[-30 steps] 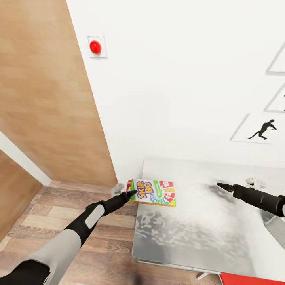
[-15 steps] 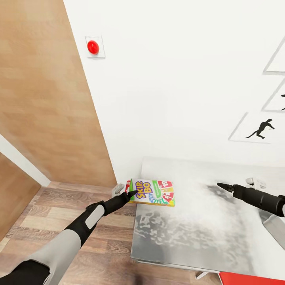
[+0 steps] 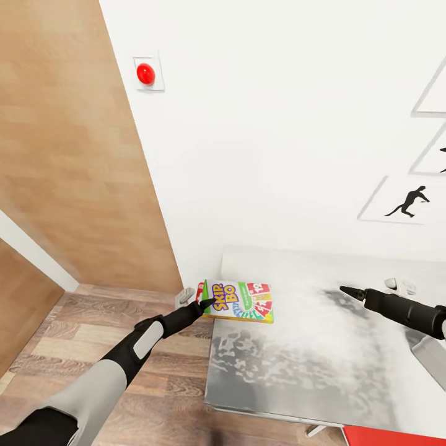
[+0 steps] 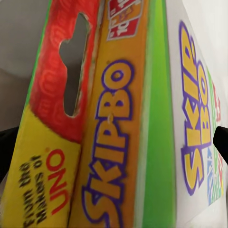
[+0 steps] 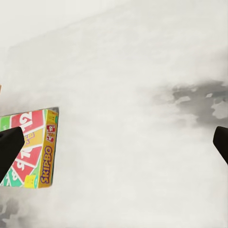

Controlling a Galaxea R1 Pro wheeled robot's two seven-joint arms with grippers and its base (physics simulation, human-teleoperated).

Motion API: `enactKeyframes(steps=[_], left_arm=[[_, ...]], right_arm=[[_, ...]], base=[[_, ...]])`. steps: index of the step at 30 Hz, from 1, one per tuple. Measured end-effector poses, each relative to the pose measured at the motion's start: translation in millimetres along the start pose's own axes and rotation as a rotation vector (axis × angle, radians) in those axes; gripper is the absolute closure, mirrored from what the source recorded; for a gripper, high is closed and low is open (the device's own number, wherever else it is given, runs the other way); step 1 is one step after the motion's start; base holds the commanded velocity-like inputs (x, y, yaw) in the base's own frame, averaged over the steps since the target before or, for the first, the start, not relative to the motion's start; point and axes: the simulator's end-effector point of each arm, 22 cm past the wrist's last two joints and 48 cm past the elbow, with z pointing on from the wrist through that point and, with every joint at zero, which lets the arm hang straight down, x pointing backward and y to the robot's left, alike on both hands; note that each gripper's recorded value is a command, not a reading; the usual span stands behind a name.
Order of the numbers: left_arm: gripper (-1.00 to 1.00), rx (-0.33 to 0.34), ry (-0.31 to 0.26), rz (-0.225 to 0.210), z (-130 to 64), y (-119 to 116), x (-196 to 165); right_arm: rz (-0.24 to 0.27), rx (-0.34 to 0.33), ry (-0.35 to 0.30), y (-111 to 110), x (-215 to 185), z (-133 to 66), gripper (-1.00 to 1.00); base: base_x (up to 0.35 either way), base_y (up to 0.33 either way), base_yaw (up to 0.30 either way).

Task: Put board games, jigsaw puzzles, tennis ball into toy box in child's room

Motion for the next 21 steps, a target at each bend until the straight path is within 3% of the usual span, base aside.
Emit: enactKeyframes(steps=[15,16,21], left_arm=[[-1.00,0.000,-0.001,-0.002,-0.3,0.3,0.2],[1.00,0.001,-0.002,-0.003,-0.4,0.3,-0.2],[1.00,0.006,-0.016,0.000,-0.5,-1.0,-2.1]], right_arm=[[0.000,0.000,0.000,0.0,0.0,0.0,-1.00],[0.000,0.000,0.000,0.0,0.0,0.0,-1.00],[0.000,0.000,0.000,0.0,0.0,-0.1,-1.00]], base=[[0.000,0.000,0.000],[0.000,0.000,0.000],[0.000,0.000,0.000]])
